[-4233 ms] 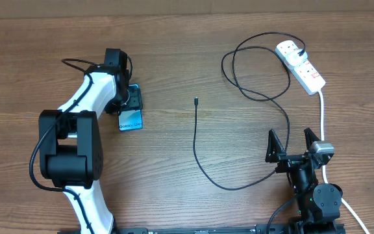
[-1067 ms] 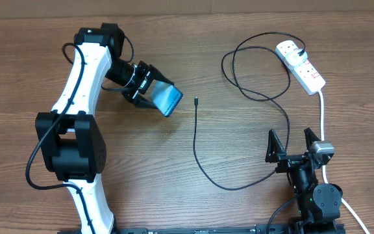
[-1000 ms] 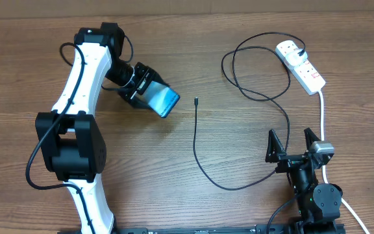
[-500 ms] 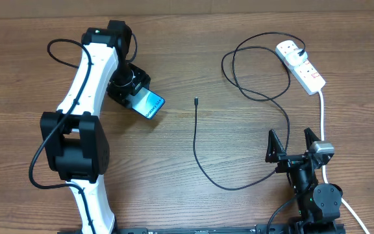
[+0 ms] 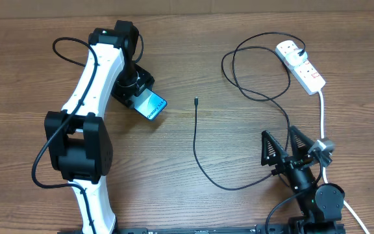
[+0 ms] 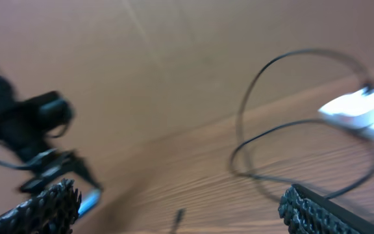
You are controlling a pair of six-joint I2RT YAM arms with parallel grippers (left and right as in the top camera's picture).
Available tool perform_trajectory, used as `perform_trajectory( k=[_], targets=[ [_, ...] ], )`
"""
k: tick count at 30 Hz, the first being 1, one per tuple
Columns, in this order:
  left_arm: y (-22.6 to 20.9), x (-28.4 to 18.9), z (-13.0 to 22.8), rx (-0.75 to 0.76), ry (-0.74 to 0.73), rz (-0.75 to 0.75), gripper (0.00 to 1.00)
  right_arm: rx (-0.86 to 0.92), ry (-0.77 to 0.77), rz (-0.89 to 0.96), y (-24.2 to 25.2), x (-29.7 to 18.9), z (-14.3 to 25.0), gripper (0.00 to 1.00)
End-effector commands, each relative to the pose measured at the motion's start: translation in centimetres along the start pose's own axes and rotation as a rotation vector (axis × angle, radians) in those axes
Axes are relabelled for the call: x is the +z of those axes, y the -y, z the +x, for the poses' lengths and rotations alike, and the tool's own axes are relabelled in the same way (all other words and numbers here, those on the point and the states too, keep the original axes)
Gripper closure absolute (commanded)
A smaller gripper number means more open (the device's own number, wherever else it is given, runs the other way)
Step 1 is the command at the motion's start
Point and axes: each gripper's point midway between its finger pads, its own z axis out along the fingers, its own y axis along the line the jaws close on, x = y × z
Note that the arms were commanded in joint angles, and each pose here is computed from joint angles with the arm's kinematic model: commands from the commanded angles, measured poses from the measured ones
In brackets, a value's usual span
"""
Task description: Plug charger to phone and switch on socket
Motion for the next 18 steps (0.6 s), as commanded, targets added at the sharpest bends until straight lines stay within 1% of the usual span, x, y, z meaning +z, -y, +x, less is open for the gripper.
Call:
perform_trajectory(
  k=[1, 6, 10, 13, 16, 18],
  targets=[
    [0.7, -0.8, -0.1, 0.049, 0.028, 0.019, 0.96, 0.098, -0.085, -0.095, -2.3, 0.3, 0.3, 0.0],
    [0.8, -0.8, 0.2, 0.066, 0.02, 0.022, 0.96, 0.115, -0.167, -0.126, -4.4, 1.9, -1.8, 0.0],
    [1.0, -0.8, 0.4, 0.066, 0.005, 0.032, 0.96, 0.148, -0.325, -0.179, -6.6, 4.7, -2.7, 0.0],
    [1.0, -0.8, 0.5, 0.066, 0.001, 0.036, 0.96, 0.191, -0.435, -0.225, -7.5, 6.7, -2.3, 0.0],
    [1.2, -0.8, 0.6, 0.067, -0.008, 0.043, 0.96, 0.237, -0.534, -0.308, -8.1, 8.6, -1.0, 0.0],
    [1.2, -0.8, 0.8, 0.067, -0.016, 0.048, 0.96, 0.328, -0.564, -0.341, -8.1, 10.1, -0.3, 0.0]
  ],
)
